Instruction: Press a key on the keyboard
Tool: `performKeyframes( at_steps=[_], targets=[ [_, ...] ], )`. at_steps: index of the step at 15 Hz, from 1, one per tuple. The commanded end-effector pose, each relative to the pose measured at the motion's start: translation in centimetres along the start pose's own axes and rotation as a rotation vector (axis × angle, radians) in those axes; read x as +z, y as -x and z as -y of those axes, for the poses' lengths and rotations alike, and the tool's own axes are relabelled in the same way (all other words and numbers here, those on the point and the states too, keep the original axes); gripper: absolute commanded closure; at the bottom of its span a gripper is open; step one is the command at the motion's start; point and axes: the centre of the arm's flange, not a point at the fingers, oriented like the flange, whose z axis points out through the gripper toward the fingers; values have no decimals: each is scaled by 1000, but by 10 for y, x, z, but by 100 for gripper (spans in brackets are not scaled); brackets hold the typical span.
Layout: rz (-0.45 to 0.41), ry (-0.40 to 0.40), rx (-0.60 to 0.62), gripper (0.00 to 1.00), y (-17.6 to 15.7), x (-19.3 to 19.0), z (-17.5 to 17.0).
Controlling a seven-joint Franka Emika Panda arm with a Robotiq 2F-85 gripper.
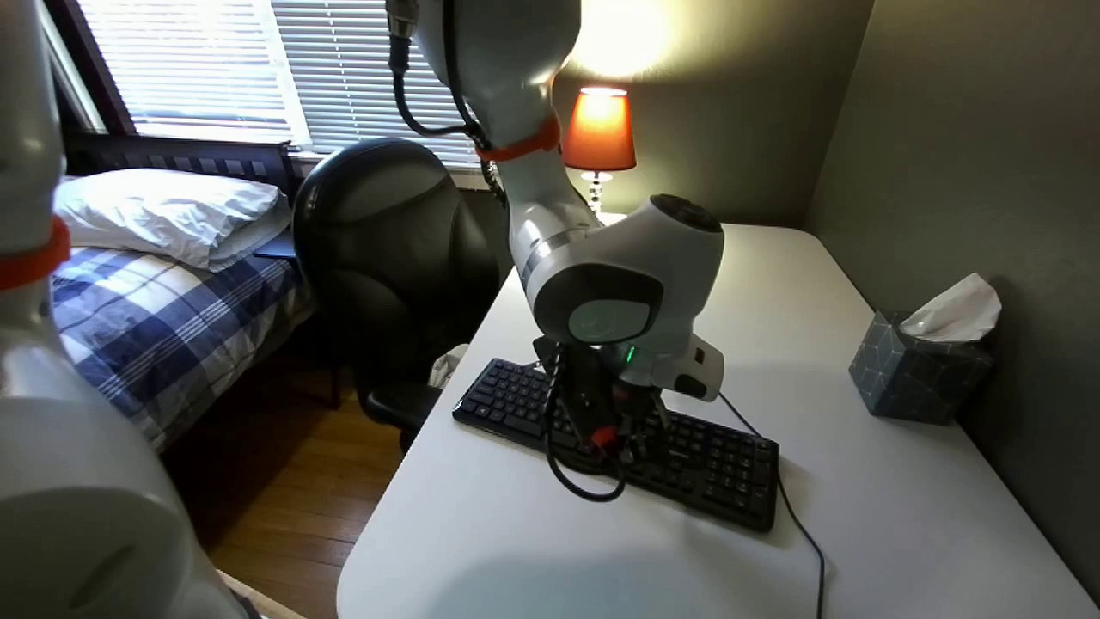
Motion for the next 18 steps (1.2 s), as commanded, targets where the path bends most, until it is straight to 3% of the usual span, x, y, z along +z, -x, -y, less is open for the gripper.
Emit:
performKeyframes(
  at_steps=[1,18],
  targets=[
    [-2,-3,-7,100,-4,7,0],
    [-35,26,-103,100,0,15,15]
  ],
)
